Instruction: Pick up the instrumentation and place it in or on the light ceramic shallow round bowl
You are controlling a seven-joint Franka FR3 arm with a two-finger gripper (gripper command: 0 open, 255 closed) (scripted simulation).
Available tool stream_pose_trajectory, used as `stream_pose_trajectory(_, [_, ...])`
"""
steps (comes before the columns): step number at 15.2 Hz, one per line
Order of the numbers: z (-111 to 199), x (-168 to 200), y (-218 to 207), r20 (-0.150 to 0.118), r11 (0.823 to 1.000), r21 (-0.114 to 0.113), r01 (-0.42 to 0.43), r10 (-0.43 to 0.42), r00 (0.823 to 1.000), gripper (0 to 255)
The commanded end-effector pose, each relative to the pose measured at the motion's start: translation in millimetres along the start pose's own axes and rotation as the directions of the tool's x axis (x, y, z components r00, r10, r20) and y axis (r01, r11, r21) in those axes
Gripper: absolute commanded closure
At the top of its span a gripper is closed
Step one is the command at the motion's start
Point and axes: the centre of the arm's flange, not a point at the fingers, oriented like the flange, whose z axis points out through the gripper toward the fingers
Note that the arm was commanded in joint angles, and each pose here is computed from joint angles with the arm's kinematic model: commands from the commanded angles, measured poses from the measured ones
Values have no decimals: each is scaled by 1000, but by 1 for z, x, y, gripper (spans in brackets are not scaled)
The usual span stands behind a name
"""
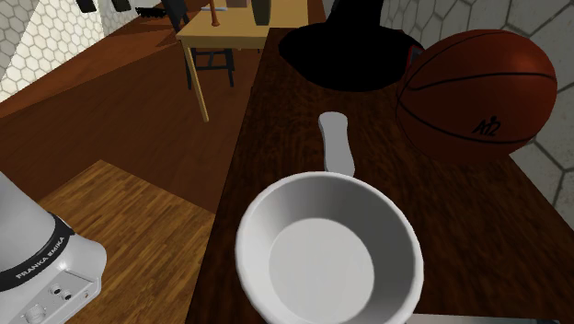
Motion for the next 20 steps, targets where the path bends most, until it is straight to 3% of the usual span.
stream_pose_trajectory(1, [0, 0, 0, 0, 1000, 0, 0, 0, 1000, 0])
stream_pose_trajectory(10, [60, 25, 104, -30, 994, 34, 105, -104, 994, 0])
stream_pose_trajectory(20, [129, 67, 213, -68, 973, 67, 221, -216, 974, 0])
